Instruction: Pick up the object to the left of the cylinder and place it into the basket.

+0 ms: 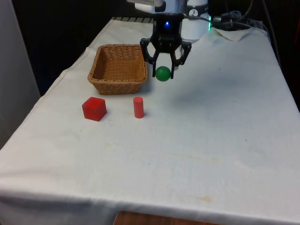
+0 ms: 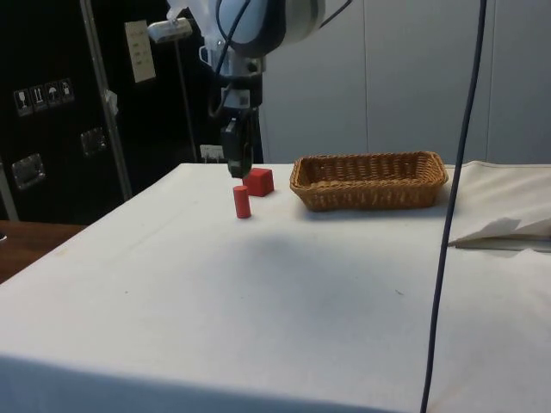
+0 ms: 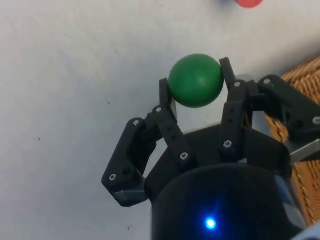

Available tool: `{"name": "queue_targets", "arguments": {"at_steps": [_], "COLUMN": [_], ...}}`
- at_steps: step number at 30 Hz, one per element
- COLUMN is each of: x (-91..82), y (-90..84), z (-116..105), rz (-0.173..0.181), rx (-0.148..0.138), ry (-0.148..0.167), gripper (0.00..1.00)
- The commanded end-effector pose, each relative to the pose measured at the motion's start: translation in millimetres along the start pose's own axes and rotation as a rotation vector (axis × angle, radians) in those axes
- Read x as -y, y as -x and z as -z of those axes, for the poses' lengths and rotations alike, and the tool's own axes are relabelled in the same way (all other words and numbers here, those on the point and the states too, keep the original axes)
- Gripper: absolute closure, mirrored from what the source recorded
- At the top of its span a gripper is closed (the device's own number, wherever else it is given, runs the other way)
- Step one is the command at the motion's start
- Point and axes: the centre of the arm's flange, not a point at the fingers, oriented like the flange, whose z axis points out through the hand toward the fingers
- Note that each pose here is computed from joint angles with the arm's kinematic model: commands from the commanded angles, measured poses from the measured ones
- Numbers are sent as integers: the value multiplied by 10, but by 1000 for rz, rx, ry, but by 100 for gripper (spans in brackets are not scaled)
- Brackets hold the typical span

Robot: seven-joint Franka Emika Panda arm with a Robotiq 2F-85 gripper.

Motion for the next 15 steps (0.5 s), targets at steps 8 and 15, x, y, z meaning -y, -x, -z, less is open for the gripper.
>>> {"name": "queue_targets", "arguments": {"at_steps": [8,15], "x": [-173,-319], "y": [159,295], "z": [1,-9], "rz": [3,2], "rx": [14,23], "ry": [3,0], "gripper": [100,100]}}
